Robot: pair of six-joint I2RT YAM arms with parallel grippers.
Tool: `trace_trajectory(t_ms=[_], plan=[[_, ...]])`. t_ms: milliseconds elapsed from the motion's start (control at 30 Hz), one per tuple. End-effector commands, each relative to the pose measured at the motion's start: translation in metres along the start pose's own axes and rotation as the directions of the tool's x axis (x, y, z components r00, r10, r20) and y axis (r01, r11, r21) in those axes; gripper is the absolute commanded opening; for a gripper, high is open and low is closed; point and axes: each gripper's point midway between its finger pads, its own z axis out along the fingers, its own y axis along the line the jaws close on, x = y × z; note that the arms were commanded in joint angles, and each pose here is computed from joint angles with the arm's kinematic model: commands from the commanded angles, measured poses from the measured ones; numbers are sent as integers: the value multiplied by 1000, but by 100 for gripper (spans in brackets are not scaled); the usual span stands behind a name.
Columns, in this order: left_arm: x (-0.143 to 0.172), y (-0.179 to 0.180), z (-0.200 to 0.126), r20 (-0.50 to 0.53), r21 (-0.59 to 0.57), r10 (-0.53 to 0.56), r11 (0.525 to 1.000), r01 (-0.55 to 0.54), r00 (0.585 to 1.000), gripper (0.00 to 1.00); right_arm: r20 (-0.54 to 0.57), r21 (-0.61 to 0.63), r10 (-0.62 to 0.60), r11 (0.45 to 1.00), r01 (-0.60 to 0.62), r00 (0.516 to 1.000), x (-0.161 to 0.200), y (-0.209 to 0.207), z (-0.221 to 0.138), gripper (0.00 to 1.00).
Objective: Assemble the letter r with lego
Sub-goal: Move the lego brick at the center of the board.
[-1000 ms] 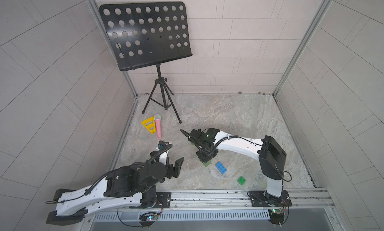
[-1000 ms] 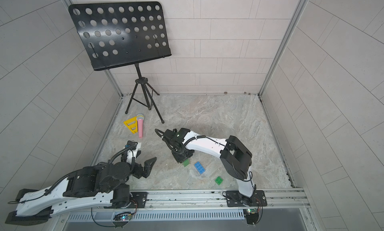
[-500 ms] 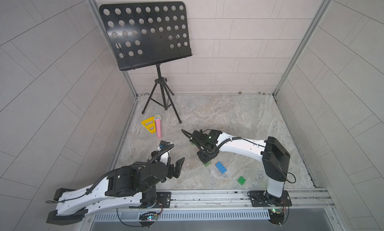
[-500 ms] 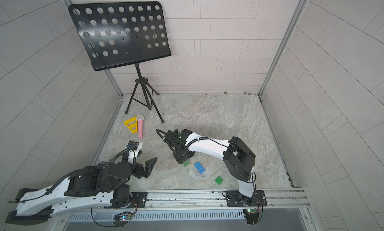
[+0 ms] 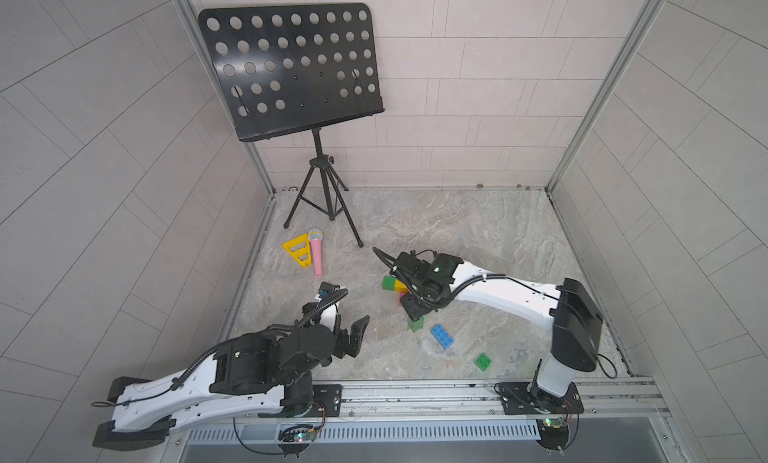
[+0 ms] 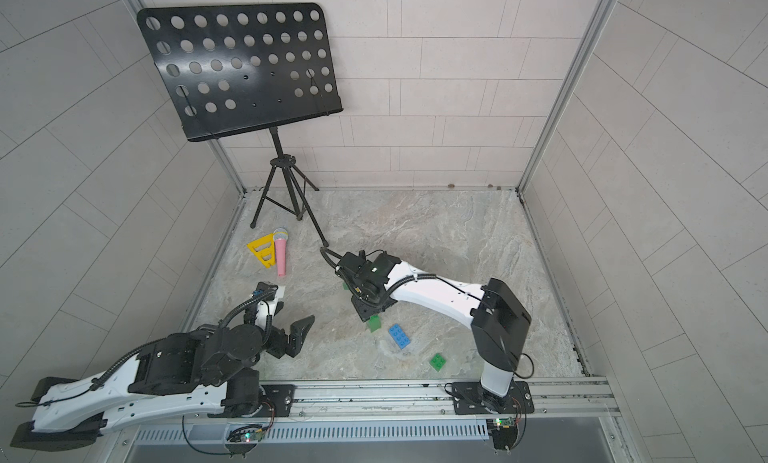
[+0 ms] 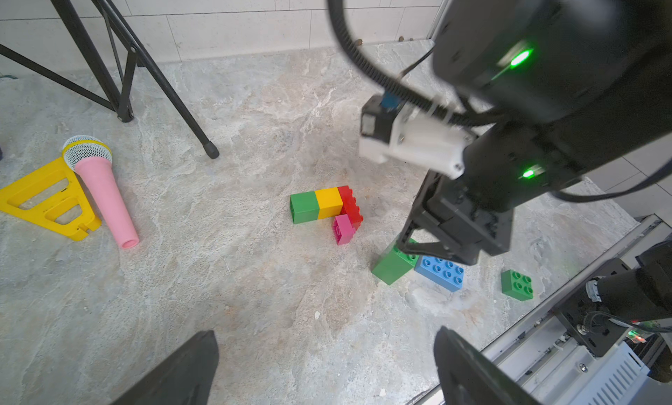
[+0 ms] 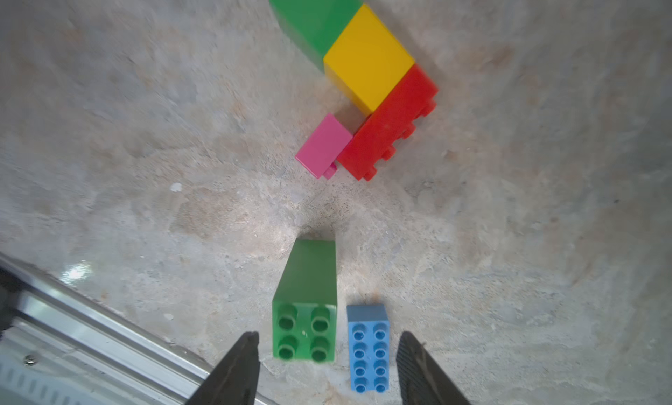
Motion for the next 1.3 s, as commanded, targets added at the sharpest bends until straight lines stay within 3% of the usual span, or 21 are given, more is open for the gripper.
trace_trajectory(t_ms=[0, 200, 333, 533, 833, 867, 933, 1133, 1267], plan=[[0, 0, 1, 9, 2, 5, 1000, -5, 1000, 100, 45, 56, 105, 993, -108, 993, 14, -28, -19, 63], [0, 0, 1, 11, 1, 5, 1000, -5, 1000, 100, -2, 203, 350, 917, -342, 937, 91, -96, -6, 63], [0, -1, 1, 10, 5, 6, 1000, -6, 1000, 100, -69, 203, 430, 890, -409, 900, 139, -103, 8, 63], [2, -2, 3, 4, 1, 13, 1000, -13, 1000, 100, -124, 220, 396, 905, -364, 910, 175, -106, 14, 68], [2, -1, 2, 8, 3, 7, 1000, -7, 1000, 100, -181, 107, 370, 929, -355, 911, 196, -87, 28, 69], [1, -1, 2, 8, 3, 7, 1000, -7, 1000, 100, -190, 102, 361, 932, -348, 913, 197, -85, 29, 75], [1, 0, 2, 8, -1, 8, 1000, -8, 1000, 100, -232, 139, 346, 937, -321, 909, 211, -90, 35, 77], [2, 0, 2, 3, -3, 7, 1000, -7, 1000, 100, -266, 146, 325, 944, -296, 907, 215, -85, 49, 73], [1, 0, 2, 6, -5, 3, 1000, -3, 1000, 100, -273, 152, 326, 944, -294, 905, 216, -85, 54, 65]])
